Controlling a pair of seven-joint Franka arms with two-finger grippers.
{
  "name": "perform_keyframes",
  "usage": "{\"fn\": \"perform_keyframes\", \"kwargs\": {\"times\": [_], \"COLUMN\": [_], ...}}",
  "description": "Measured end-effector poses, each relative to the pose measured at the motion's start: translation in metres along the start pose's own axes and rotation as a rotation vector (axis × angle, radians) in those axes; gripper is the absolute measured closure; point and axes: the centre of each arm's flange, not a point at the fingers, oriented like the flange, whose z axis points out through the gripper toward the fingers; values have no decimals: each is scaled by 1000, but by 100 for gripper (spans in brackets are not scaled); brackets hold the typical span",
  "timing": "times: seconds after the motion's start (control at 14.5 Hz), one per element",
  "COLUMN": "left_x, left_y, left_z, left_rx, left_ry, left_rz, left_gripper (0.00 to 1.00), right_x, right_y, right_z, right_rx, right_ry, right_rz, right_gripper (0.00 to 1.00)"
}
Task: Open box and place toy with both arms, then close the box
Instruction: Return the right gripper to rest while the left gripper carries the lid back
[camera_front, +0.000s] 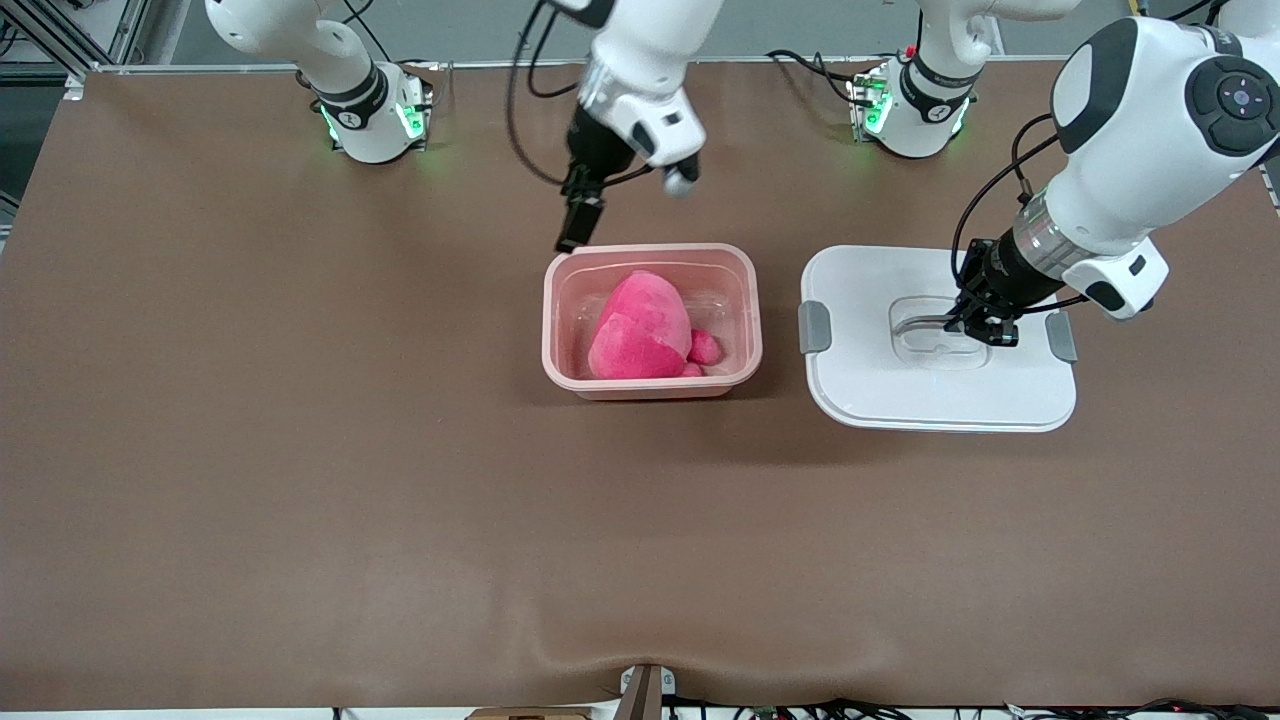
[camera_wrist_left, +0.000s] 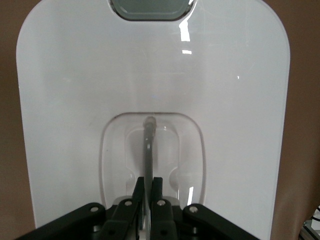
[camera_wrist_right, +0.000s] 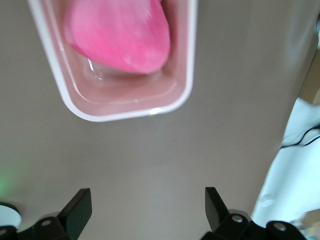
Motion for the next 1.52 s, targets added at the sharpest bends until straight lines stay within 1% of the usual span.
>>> {"fn": "perform_keyframes", "kwargs": {"times": [0.28, 0.41, 0.55, 0.83, 0.97, 1.11, 1.18, 1.38, 1.52], "left_x": [0, -1, -4, -29, -40, -49, -56, -81, -96], "left_y": [0, 0, -1, -8, -11, -13, -15, -20, -22], "left_z": [0, 0, 1, 3, 4, 4, 4, 7, 11], "left_rx": [1, 1, 2, 7, 9, 9, 9, 14, 18], "left_ry": [0, 0, 0, -3, -4, -5, -6, -10, -13], "left_rz": [1, 1, 7, 25, 25, 11, 0, -14, -25], "left_gripper": [93, 93, 93, 93, 93, 93, 93, 93, 93], "right_x": [-105, -162, -224, -333, -389, -435, -450, -467, -479], "right_y": [95, 132, 163, 192, 194, 187, 180, 157, 143], "right_z": [25, 45, 71, 112, 126, 130, 128, 124, 147], "right_rx": [106, 182, 260, 372, 413, 431, 433, 424, 421], "right_ry": [40, 63, 69, 88, 103, 109, 109, 105, 122], "right_rz": [219, 330, 442, 630, 722, 795, 827, 947, 1011], "right_gripper": [0, 0, 0, 0, 0, 0, 0, 0, 0]}}
